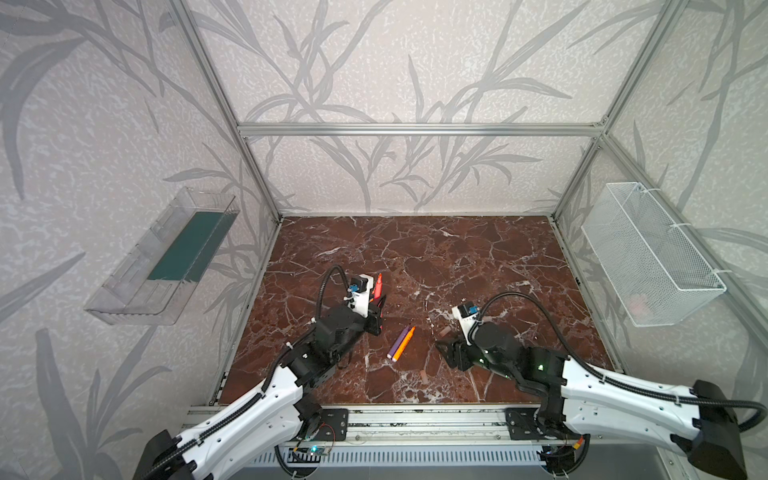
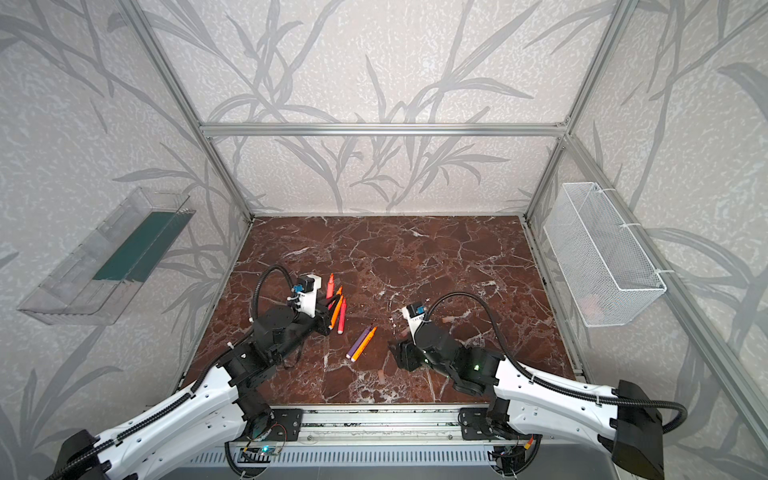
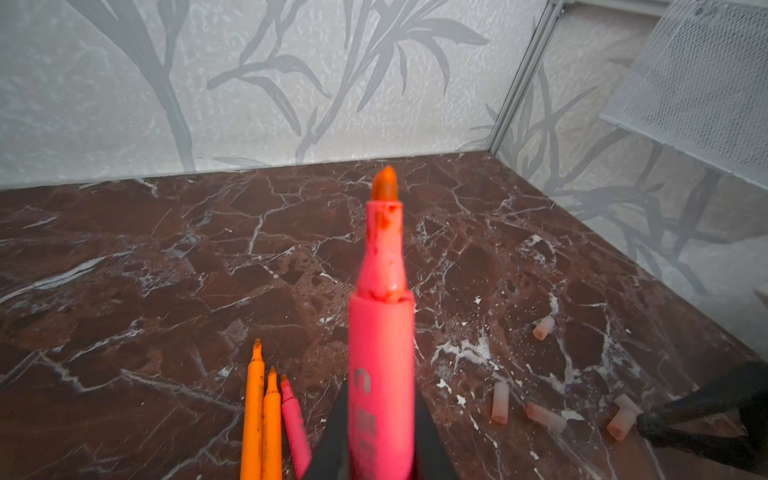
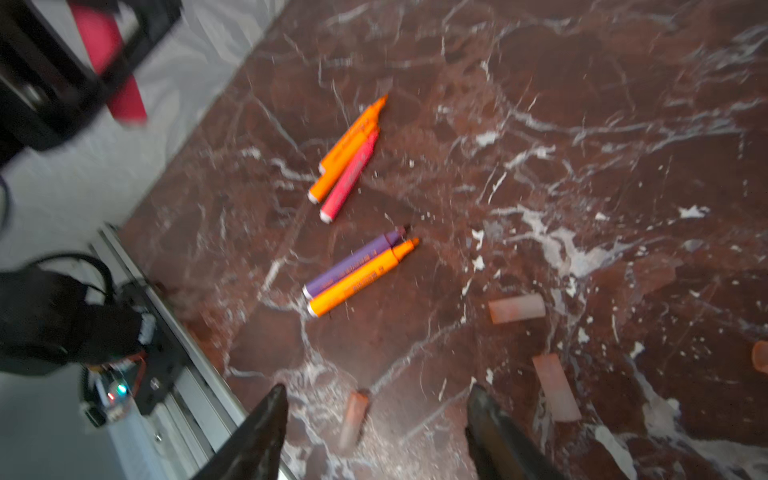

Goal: Insert the pens into the pen caps
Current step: 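Move the right gripper down to the caps while the left holds the highlighter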

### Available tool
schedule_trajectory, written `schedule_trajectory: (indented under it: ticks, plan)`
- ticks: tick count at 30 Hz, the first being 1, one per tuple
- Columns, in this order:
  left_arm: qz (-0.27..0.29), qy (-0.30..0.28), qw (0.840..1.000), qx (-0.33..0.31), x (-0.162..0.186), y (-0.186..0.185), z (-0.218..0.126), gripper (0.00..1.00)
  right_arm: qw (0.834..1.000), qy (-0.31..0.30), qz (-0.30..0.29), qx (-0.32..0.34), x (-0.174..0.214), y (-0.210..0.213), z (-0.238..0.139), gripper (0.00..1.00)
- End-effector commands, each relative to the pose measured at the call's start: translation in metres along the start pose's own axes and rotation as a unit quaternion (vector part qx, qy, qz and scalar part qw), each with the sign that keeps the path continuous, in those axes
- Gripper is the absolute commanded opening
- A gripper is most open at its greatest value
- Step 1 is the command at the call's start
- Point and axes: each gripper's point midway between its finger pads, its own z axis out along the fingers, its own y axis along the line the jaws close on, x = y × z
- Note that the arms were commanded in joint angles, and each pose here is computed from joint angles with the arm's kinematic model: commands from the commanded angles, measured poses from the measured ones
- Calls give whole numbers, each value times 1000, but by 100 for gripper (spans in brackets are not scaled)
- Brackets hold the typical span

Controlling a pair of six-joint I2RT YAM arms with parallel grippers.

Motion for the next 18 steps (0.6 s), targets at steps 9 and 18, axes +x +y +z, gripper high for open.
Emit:
schedule_trajectory:
  ticks: [9, 18]
  plan:
    - [11, -9, 1000, 2, -7, -1, -2, 0, 983, 134, -124, 9, 87, 26, 27, 62]
    - [5, -15, 1000, 13, -10, -4, -8, 0, 976, 157, -146, 34, 105, 31, 44, 62]
